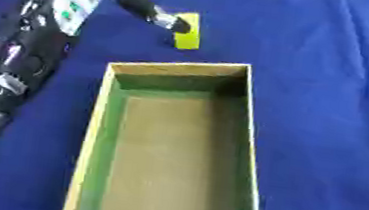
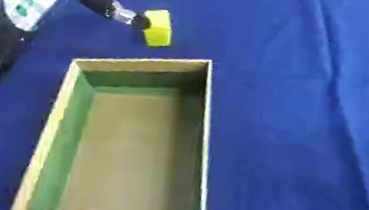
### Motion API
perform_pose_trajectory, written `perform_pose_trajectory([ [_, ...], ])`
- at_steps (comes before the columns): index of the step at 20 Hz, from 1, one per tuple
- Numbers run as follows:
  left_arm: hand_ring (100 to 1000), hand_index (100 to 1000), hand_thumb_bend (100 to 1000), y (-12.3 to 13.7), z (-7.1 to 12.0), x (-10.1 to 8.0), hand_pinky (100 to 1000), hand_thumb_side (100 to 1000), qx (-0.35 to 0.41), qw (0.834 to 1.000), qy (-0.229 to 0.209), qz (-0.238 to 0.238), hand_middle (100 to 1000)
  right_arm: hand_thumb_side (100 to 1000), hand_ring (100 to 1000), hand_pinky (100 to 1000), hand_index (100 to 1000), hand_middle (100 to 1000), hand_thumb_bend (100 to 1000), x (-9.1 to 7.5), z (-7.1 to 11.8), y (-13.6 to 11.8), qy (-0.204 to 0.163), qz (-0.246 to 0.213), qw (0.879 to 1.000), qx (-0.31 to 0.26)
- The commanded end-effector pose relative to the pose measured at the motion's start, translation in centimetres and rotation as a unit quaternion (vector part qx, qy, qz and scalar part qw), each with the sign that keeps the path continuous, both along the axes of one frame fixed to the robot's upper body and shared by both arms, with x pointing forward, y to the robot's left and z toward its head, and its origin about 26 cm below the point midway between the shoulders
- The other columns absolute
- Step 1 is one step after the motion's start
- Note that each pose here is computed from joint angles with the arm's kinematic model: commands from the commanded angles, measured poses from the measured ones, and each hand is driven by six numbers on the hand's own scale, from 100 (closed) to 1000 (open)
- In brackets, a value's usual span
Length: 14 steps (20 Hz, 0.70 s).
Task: Pick up objects on the table and place them in the box.
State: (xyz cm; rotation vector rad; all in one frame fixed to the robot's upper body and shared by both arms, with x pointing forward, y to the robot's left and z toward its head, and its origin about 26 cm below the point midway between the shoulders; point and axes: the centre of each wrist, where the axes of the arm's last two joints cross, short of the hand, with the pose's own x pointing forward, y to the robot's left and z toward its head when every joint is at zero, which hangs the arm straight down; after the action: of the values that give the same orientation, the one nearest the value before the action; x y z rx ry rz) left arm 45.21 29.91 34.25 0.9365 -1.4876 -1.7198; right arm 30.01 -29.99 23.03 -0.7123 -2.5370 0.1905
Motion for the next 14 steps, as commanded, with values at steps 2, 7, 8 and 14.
perform_pose_trajectory([
  [2, 904, 1000, 653, 0.31, 1.26, -0.49, 783, 990, 0.003, 1.000, -0.014, 0.002, 952, 584, 617, 460, 777, 637, 128, -0.31, 0.66, -0.12, -0.011, 0.001, 1.000, -0.003],
  [7, 905, 1000, 656, 0.36, 1.23, -0.50, 785, 973, 0.003, 1.000, -0.016, 0.003, 955, 583, 617, 459, 776, 636, 126, -0.32, 0.60, -0.14, -0.010, 0.000, 1.000, -0.003],
  [8, 905, 1000, 658, 0.37, 1.24, -0.51, 786, 966, 0.004, 1.000, -0.017, 0.003, 956, 582, 617, 459, 776, 636, 126, -0.31, 0.61, -0.14, -0.010, 0.000, 1.000, -0.003],
  [14, 909, 1000, 699, 0.89, 1.36, -0.38, 805, 955, 0.022, 0.999, -0.015, 0.030, 962, 580, 616, 458, 775, 634, 127, -0.26, 0.79, -0.03, -0.013, 0.003, 1.000, -0.006],
])
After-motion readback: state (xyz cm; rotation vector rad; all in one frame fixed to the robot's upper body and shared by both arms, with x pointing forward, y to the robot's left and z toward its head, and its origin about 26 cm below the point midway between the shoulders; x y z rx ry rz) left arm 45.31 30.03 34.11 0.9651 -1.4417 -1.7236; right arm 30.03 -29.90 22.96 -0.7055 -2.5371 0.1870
